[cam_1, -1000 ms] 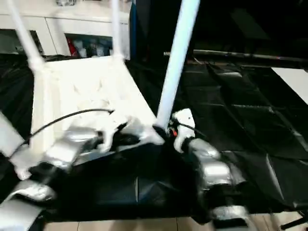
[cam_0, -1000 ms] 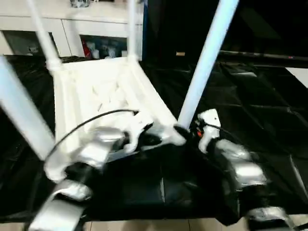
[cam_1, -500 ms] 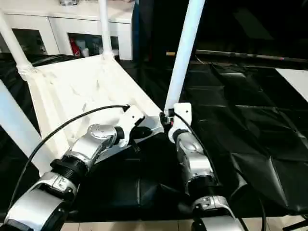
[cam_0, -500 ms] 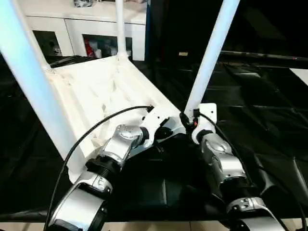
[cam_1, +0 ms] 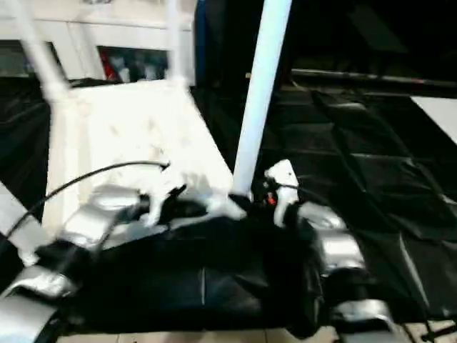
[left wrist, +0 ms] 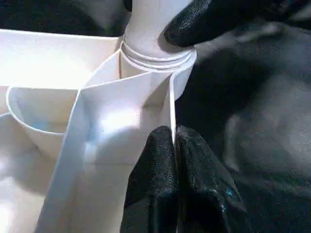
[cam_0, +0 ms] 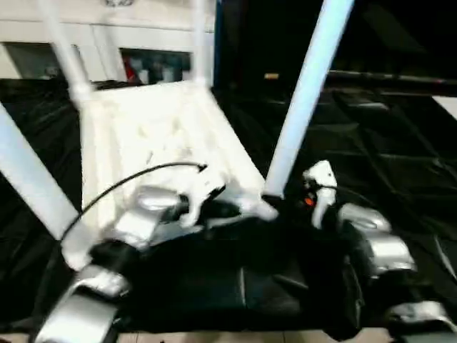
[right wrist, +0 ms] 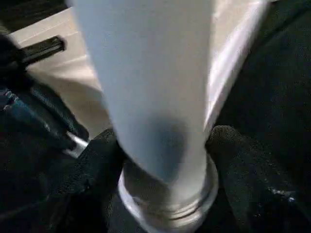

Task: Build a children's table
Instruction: Rotate leg to tighten

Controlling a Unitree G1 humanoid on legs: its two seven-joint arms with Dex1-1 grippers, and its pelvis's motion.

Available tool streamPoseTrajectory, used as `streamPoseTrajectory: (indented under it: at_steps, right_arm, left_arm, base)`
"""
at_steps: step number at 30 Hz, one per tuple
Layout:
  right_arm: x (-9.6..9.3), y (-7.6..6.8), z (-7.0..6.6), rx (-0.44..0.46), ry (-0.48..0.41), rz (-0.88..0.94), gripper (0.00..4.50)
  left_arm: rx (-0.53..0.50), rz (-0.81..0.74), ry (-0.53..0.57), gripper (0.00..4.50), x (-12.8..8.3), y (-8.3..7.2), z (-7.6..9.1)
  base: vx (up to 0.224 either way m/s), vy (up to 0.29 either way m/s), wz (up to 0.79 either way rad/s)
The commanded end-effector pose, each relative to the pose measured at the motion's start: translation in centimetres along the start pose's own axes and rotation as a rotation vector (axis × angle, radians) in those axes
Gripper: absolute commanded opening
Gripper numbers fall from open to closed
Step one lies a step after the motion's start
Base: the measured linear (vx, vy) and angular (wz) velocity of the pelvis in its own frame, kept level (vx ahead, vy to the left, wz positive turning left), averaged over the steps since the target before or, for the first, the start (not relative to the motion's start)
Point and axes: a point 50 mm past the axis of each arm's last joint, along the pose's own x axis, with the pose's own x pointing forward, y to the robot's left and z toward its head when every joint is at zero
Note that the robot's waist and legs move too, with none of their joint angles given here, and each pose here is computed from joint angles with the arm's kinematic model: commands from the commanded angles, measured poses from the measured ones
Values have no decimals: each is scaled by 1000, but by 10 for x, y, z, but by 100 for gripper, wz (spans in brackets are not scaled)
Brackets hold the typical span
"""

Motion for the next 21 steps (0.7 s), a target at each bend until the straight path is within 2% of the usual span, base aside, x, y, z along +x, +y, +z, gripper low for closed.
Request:
streamPoseTrajectory:
  at_steps: [1, 5, 7, 15, 19, 21]
  right_arm:
    - [-8, -2, 6, -7, -9, 29, 302]
    - [-11, 1, 5, 2, 14, 106, 302]
    - [-11, 1, 5, 1, 22, 122, 269]
    - [-13, 1, 6, 26, 17, 148, 221]
    - [-13, 1, 3, 34, 20, 139, 216]
    - [-11, -3, -1, 50, 23, 48, 215]
  left_arm:
    - [-60, -113, 21, 0, 4, -14, -14]
    - [-68, -139, 16, 0, -3, -16, -15]
    - [-70, -134, 18, 0, -4, -15, -16]
    - [-80, -120, 21, 0, -4, -14, -15]
    - [-84, -111, 24, 0, -4, -14, -16]
    - [-93, -55, 38, 0, -2, -10, -18]
  base:
    - [0, 0, 0]
    - [0, 0, 0]
    - [0, 0, 0]
    - [0, 0, 0]
    - [0, 0, 0]
    - [0, 0, 0]
